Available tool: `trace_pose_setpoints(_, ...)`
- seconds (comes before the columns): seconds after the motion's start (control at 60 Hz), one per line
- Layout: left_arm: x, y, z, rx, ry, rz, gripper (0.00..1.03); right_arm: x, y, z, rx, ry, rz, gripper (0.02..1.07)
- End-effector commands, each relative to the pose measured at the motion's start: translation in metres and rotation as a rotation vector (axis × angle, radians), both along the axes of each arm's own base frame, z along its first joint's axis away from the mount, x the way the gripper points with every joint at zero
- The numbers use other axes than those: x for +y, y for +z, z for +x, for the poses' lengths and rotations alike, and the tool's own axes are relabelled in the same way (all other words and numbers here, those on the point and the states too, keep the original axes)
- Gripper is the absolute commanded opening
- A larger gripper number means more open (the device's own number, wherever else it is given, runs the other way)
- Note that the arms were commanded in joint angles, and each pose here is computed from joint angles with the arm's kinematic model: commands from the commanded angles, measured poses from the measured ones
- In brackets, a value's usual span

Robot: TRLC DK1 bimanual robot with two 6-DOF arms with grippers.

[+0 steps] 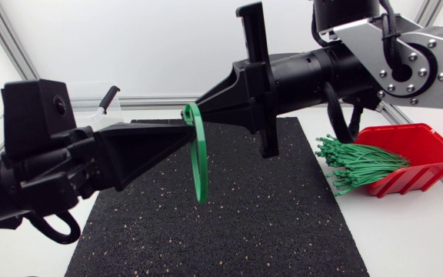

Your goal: Take a green cable tie from the red box, thread the tail through the head to close it, then place it in the transparent bin on the left.

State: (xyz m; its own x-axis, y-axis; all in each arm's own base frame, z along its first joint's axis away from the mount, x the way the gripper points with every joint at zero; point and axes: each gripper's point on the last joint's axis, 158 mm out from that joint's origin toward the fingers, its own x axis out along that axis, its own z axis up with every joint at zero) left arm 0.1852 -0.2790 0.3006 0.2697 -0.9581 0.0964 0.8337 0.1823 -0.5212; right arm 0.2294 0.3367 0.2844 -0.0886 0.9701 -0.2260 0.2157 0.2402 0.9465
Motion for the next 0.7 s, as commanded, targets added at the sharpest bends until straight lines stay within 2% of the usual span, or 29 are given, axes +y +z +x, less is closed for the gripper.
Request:
trace_pose_setpoints(0.0, -0.002, 0.022, -0.015, -0.064, -0.057, -0.038, 0.04, -0.003, -0.022, 0.014, 0.043, -0.062, -0.046, 0.08)
trace_pose_setpoints(0.167, -0.003, 0.016, -0.009, -0.042, -0.049, -0.022, 0.04, -0.004, 0.004, -0.002, -0.008, -0.041, -0.012, 0.09)
trace_pose_setpoints(0.267, -0.002, 0.015, -0.006, -0.033, -0.04, -0.016, 0.04, -0.006, 0.016, -0.012, -0.036, -0.027, 0.01, 0.29)
trace_pose_setpoints(0.35, -0.002, 0.013, -0.002, -0.012, -0.035, -0.007, 0.04, -0.009, 0.021, -0.013, -0.049, -0.031, 0.018, 0.31)
trace_pose_setpoints(0.467, -0.001, 0.011, 0.005, 0.011, -0.02, 0.006, 0.04, -0.015, 0.02, -0.005, -0.065, -0.059, 0.027, 0.6)
trace_pose_setpoints(0.567, 0.0, 0.008, 0.009, 0.033, -0.009, 0.019, 0.04, -0.02, 0.01, 0.009, -0.066, -0.089, 0.013, 0.7)
trace_pose_setpoints(0.683, 0.0, 0.007, 0.012, 0.053, 0.005, 0.038, 0.04, -0.025, -0.01, 0.028, -0.072, -0.12, -0.026, 0.9)
